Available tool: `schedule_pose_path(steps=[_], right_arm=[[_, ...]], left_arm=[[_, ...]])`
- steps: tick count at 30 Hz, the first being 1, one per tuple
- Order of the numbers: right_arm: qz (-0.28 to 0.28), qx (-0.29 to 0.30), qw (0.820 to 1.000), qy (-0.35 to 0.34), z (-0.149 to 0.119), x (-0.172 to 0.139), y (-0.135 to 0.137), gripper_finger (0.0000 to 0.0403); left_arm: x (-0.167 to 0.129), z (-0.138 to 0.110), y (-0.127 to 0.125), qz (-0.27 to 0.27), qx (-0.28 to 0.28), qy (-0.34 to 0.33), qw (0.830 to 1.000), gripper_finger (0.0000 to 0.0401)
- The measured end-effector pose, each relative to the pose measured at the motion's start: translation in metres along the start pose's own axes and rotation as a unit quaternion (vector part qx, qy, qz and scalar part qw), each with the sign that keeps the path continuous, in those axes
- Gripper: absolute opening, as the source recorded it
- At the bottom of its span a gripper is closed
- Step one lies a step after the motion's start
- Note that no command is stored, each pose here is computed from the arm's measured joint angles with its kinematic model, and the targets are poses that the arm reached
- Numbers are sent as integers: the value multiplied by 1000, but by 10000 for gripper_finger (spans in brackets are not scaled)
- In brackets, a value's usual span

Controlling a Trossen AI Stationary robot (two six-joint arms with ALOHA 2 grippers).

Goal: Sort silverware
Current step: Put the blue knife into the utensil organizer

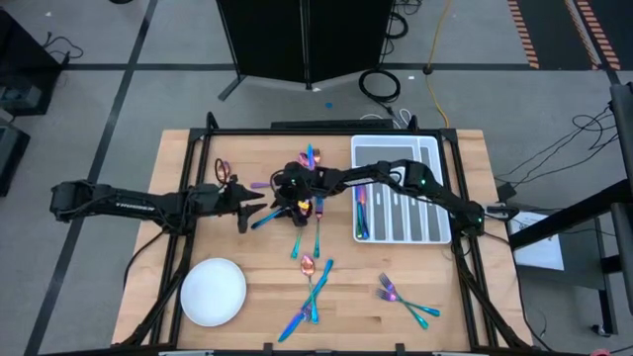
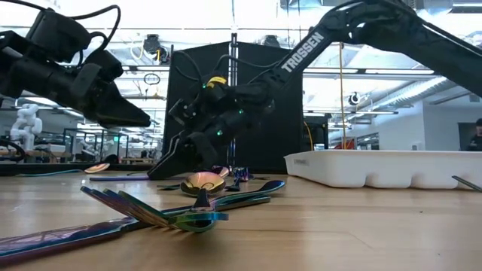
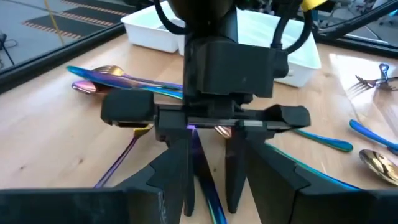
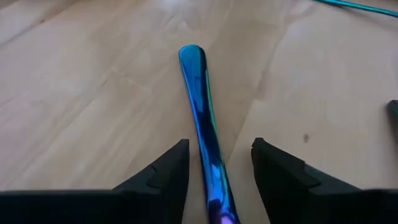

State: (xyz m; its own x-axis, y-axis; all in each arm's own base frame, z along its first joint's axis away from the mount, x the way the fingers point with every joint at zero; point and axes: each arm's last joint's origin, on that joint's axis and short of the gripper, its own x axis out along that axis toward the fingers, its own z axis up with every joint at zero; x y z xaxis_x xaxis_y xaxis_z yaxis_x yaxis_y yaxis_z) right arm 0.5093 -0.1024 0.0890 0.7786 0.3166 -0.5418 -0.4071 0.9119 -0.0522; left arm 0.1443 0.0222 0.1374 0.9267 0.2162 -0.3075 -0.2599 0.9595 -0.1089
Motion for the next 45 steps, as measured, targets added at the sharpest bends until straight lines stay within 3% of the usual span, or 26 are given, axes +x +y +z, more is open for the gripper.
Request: schedule_pose_path(steps=[6,14,18,23,29,45], right_arm=[[-1,11,1000,22,-4,0,1,141],[-10,-10,1000,27,-5,0,0,36],[-24,-20,999,29,-4,0,-1,7],[-26,-9,999,25,-5,0,-3,4],[-26,-6,999,20,-4,0,-3,4],[-17,3,1000,-10,9,-13,-8,0]], left_arm=[[0,-4,0,0,-18,21,1000,157],[-1,-12,0,4,-50,59,997,157],[-1,-12,-2,-5,-46,61,997,157],[0,-13,-4,-10,-34,66,997,157],[3,-20,-1,38,-18,89,995,157],[16,-33,-1,45,-13,128,991,157]])
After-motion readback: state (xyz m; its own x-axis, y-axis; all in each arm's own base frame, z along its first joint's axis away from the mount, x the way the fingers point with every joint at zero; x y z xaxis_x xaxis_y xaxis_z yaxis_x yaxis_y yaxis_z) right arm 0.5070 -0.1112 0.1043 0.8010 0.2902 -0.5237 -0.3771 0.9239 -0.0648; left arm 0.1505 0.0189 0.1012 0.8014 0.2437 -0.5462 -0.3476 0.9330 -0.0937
